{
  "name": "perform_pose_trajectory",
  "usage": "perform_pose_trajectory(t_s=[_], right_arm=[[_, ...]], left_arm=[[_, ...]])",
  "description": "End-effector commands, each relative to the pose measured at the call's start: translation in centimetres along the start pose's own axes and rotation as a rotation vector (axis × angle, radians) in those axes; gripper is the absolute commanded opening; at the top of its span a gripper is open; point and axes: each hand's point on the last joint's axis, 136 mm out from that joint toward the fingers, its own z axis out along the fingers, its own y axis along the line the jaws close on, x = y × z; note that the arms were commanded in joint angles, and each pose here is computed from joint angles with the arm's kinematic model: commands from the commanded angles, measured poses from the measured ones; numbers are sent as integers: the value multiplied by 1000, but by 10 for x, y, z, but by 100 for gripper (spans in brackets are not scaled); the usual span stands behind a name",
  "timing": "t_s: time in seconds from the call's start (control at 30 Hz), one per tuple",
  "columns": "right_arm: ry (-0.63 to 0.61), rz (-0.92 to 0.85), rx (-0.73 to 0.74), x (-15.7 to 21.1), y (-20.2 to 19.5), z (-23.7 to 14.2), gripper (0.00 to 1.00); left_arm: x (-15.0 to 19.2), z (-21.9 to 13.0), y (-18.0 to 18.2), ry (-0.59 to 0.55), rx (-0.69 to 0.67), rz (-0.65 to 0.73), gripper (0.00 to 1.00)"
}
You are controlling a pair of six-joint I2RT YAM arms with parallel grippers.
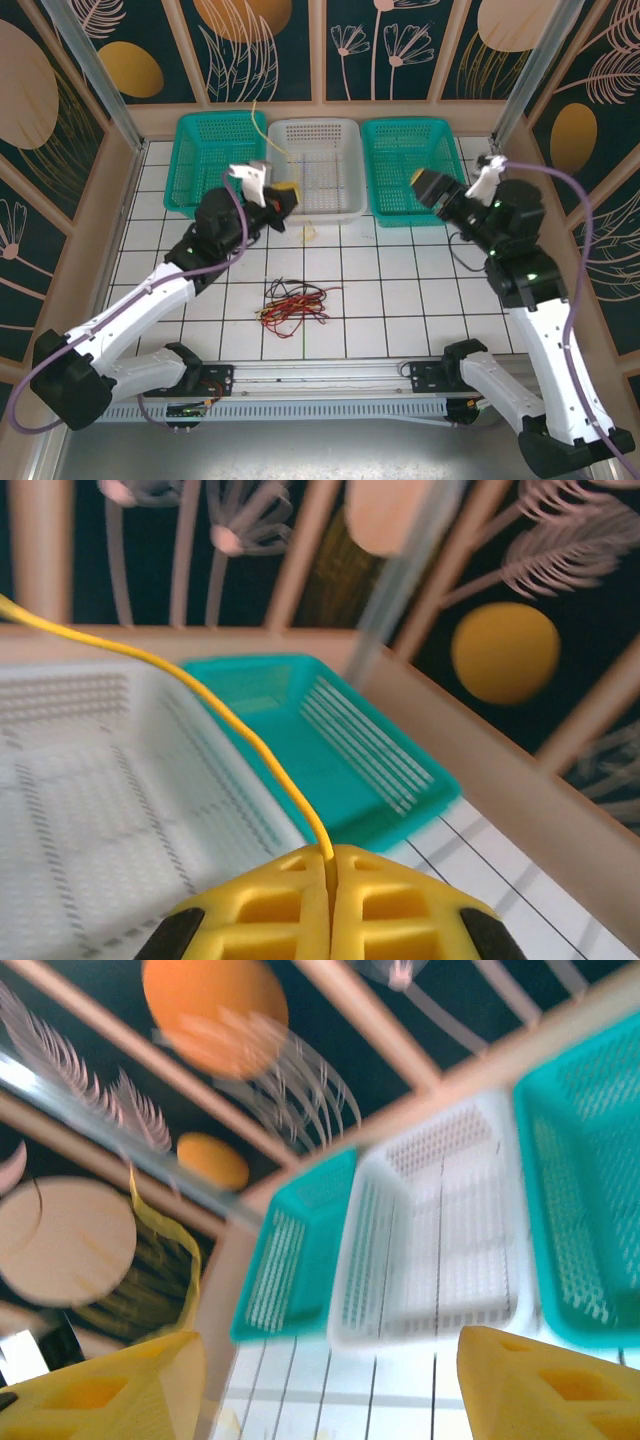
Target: Untangle the cables
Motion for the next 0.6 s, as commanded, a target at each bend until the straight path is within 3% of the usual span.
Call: perform_pose_trajectory(t_s=[0.0,0.13,0.27,0.43,0.53,0.57], right_arm=[[179,88,-152,65,12,22,67],[277,44,-110,126,18,45,67],[365,-48,-51,165,32,69,64],[413,-121,16,188,38,88,60],[416,-122,20,192,37,90,60],[415,-120,19,192,37,90,60]], left_arm=[[-34,1,74,-58,-247,-68,0],[-46,16,143,-41,-391,-99,0],[-53,35,187,3,-499,-14,0],[-52,55,240,157,-635,98,0],[-46,58,275,205,-688,77,0],[-43,58,287,218,-718,72,15]])
